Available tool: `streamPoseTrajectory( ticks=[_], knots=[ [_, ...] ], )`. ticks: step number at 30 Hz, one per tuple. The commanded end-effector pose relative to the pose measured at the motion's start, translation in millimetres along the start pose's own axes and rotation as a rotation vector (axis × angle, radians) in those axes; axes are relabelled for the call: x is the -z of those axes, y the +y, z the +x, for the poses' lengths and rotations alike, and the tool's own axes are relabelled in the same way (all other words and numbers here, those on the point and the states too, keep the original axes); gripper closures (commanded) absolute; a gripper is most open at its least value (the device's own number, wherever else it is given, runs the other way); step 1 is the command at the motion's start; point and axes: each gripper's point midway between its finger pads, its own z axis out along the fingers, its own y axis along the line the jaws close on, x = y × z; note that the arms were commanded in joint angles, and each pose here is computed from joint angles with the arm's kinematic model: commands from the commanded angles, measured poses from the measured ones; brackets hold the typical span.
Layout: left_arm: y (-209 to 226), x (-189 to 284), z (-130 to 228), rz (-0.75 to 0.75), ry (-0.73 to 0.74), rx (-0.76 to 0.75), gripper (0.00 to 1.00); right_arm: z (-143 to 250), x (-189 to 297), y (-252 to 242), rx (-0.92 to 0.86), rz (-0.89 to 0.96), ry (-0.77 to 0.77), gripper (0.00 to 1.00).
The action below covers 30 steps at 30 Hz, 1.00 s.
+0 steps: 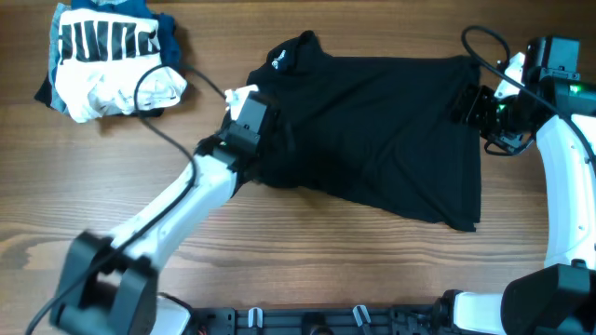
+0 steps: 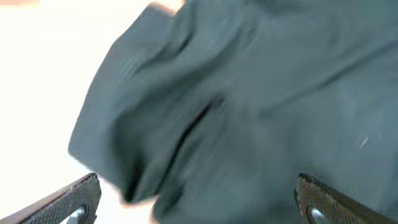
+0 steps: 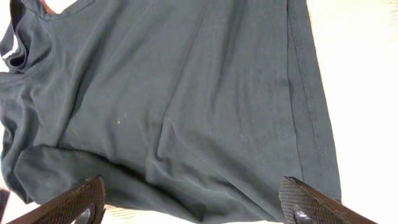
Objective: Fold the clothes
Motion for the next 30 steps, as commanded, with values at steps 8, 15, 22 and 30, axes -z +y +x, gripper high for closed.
streamPoseTrajectory(
  ticks=[8,15,22,30],
  knots=[
    [17,-14,83,-0.003,0.205,-0.015,0.00,-5,-1,5,0.005,-0.020,-0.020,0.09],
    [-6,-35,102,0.098,0.213,-0.184,0.04,-4,-1,5,0.003,-0.020,-0.020,0.09],
    [0,-55,117,0.063,0.259,-0.192,0.15,-4,-1,5,0.003,-0.020,-0.020,0.09],
    [0,-54,116,0.064,0.257,-0.184,0.96,-5,-1,5,0.004,-0.021,-0.023,0.09]
  ],
)
